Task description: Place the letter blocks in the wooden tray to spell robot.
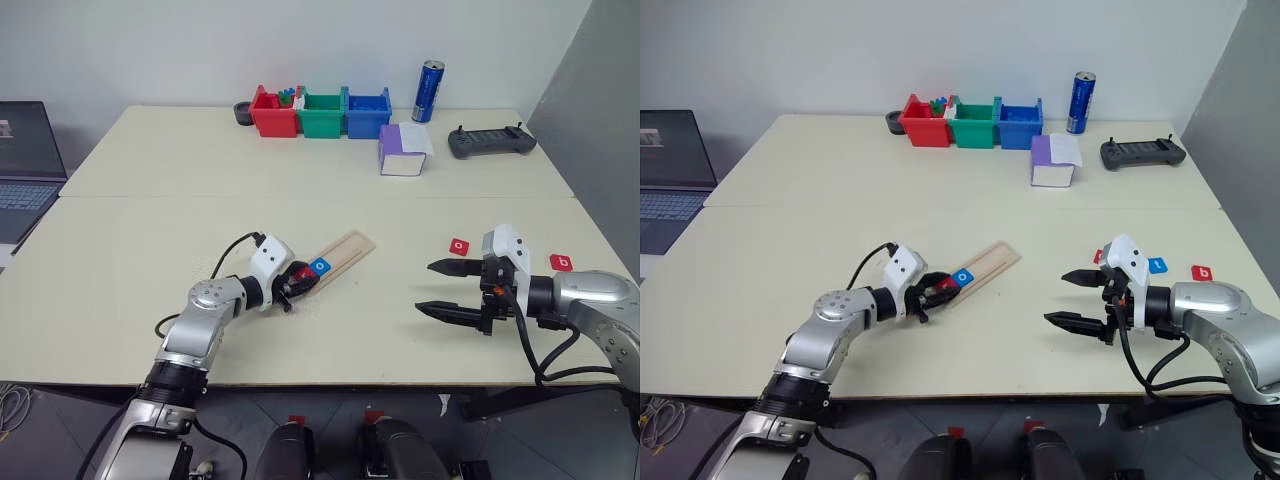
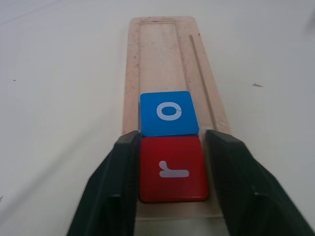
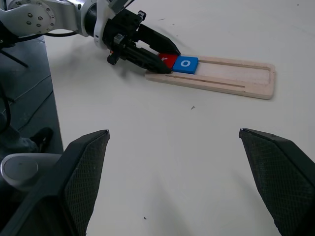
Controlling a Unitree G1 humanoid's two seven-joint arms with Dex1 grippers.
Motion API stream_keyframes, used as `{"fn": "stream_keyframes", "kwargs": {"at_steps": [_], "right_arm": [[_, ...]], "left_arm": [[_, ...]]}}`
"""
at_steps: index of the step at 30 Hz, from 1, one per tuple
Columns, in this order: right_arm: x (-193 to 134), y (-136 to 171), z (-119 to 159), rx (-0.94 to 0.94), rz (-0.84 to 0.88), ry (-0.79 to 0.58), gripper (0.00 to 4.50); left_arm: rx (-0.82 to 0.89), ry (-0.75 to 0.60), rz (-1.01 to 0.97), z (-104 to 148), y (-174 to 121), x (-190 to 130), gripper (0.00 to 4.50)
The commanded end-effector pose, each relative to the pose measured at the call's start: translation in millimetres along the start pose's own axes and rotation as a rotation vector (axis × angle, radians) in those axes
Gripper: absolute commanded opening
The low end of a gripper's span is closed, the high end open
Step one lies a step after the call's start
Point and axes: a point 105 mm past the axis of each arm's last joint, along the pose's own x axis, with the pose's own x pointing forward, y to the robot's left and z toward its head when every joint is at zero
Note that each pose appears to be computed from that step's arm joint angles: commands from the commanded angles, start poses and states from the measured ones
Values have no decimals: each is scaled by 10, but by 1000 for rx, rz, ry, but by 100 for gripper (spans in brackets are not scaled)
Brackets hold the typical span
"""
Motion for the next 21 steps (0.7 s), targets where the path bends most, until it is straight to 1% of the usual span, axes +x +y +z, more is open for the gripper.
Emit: {"fn": "stream_keyframes", "kwargs": {"at_steps": [1, 3, 7, 13, 16, 19, 21], "right_arm": [[-30, 2, 90, -37, -15, -26, 450], [-32, -1, 86, -36, -19, -24, 450], [-37, -1, 83, -34, -22, -23, 450], [-51, -7, 62, -30, -28, -16, 450], [-44, -7, 48, -26, -28, -13, 450], [-23, -7, 40, -25, -26, -10, 450], [-15, -9, 35, -24, -26, -8, 450]], "left_arm": [[32, -4, 16, 54, 65, -33, 336], [46, -9, 3, 70, 50, -38, 398], [75, -9, 12, 93, 69, -81, 398], [99, -45, 5, 227, 81, -187, 398], [49, -63, 31, 253, 146, -206, 398], [46, -47, 6, 234, 124, -203, 447], [61, -36, 1, 222, 112, -190, 447]]}}
